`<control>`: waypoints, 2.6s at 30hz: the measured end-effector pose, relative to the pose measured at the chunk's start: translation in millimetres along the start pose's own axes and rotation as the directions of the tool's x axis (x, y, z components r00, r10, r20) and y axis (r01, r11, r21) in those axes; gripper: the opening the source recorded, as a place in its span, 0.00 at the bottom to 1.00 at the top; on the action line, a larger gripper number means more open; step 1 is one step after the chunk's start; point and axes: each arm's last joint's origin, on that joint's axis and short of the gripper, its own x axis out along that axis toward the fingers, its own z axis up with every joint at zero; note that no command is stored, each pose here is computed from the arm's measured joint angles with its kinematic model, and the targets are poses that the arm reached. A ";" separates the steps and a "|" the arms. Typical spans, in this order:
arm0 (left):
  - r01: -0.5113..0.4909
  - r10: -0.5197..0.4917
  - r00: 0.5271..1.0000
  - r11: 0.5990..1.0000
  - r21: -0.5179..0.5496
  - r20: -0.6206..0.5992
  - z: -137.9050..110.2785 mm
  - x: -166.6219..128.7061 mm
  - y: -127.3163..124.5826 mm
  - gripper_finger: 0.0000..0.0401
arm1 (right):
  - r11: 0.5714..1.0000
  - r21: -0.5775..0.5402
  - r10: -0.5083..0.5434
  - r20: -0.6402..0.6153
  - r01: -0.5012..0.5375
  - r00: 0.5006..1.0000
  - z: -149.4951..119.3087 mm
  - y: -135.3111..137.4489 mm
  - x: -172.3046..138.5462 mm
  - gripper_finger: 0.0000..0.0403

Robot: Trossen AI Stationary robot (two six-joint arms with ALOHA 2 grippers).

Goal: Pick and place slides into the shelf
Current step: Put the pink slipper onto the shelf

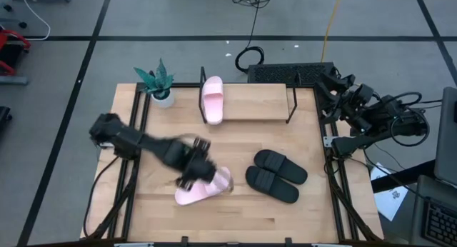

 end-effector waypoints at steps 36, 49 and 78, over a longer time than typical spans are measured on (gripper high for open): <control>-0.363 0.297 0.896 0.918 0.159 0.330 -43.5 119.6 -87.0 0.54 | 0.985 0.172 0.020 -0.075 -0.007 0.997 -26.7 22.0 17.4 0.47; -0.397 0.318 0.893 0.890 0.225 0.319 -31.5 151.9 -77.9 0.17 | 0.982 0.175 0.077 -0.057 -0.066 0.995 -25.7 23.6 17.4 0.47; -0.718 0.886 0.454 0.299 -0.628 -0.097 15.6 -0.9 184.5 0.00 | 0.954 0.287 -0.004 0.303 -0.088 0.953 16.7 8.2 10.4 0.47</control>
